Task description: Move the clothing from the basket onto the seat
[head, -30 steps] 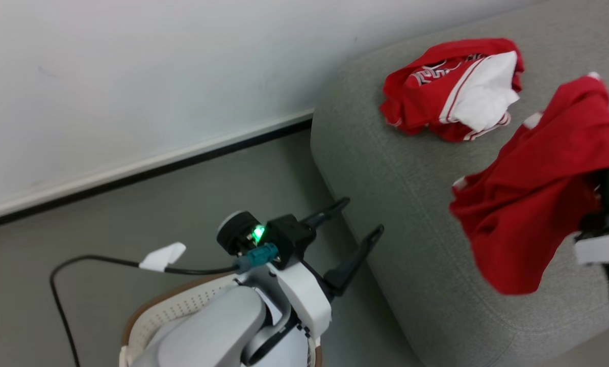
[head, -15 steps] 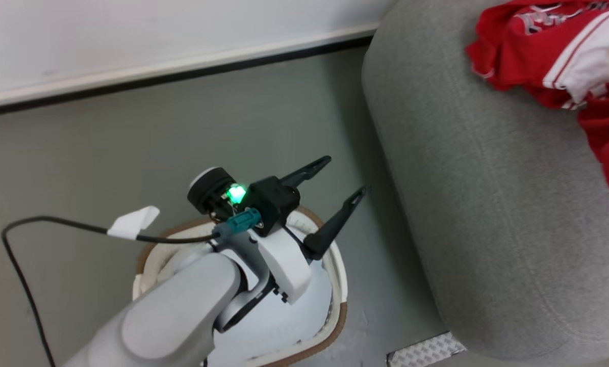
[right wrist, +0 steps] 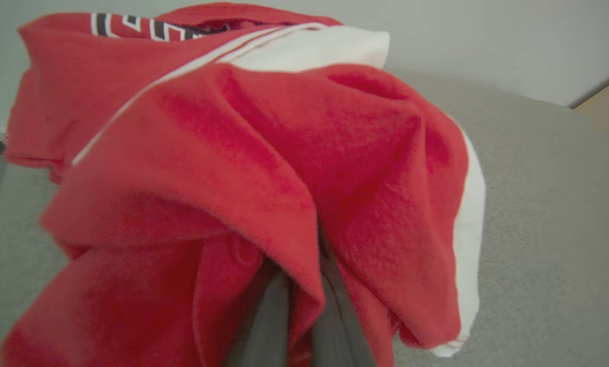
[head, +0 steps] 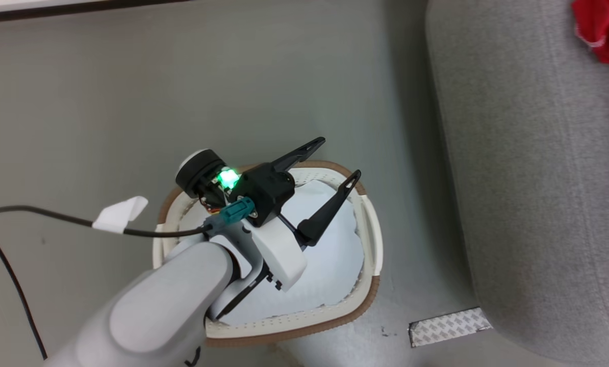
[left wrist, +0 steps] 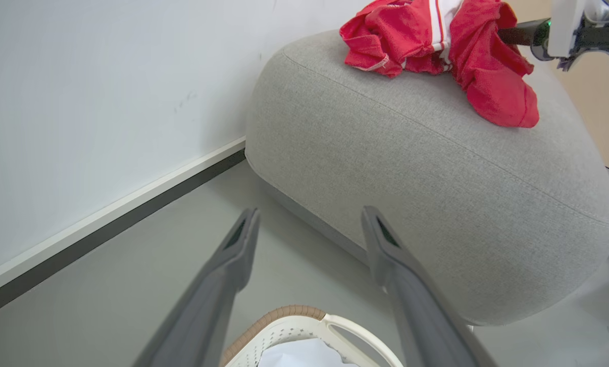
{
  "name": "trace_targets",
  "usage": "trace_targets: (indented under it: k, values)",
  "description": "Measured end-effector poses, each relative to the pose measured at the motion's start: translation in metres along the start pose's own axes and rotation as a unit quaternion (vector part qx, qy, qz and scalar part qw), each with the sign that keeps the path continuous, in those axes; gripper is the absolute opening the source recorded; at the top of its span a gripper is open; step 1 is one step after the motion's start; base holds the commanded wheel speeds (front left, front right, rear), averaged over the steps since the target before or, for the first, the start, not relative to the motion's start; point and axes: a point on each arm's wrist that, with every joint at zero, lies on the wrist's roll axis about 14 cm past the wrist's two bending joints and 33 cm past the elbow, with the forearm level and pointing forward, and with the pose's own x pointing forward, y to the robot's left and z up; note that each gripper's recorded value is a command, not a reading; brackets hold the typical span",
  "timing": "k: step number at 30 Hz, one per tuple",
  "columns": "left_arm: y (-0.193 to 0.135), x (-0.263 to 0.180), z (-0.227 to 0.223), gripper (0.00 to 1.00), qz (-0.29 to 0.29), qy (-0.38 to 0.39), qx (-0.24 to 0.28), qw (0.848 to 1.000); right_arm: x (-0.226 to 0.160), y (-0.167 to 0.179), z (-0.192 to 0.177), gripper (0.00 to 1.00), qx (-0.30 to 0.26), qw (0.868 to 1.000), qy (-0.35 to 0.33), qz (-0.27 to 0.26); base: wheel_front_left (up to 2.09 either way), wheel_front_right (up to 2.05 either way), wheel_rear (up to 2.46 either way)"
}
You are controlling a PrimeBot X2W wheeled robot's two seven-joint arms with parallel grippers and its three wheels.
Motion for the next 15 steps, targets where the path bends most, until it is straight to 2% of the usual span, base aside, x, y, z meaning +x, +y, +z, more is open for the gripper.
trace_targets:
  k: [1,3,4,5,11,15]
  values:
    - [0.002,-0.001,-0.002,1.00,0.003,0.002,-0.001,1.000,0.002,0.003,-0.009,0.07,0.001,1.000,0.025,0.004,0.00,0.00,0.00]
    - [0.005,-0.004,-0.005,1.00,0.009,0.005,-0.001,1.000,0.003,0.008,-0.025,0.34,0.004,0.998,0.068,0.012,0.00,0.00,0.00]
    - [0.006,-0.005,-0.004,1.00,0.012,0.004,0.000,1.000,0.002,0.010,-0.028,0.75,0.008,0.997,0.078,0.015,0.00,0.00,0.00]
    - [0.005,-0.006,-0.001,1.00,0.013,0.001,0.001,1.000,0.000,0.009,-0.027,1.00,0.006,0.997,0.081,0.017,0.00,0.00,0.00]
    - [0.001,-0.013,0.015,1.00,0.024,-0.012,0.010,1.000,-0.018,0.002,-0.024,1.00,-0.001,0.994,0.102,0.028,0.00,0.00,0.00]
    - [-0.009,-0.020,0.030,1.00,0.032,-0.026,0.010,0.999,-0.036,-0.007,-0.004,1.00,-0.015,0.996,0.085,0.037,0.00,0.00,0.00]
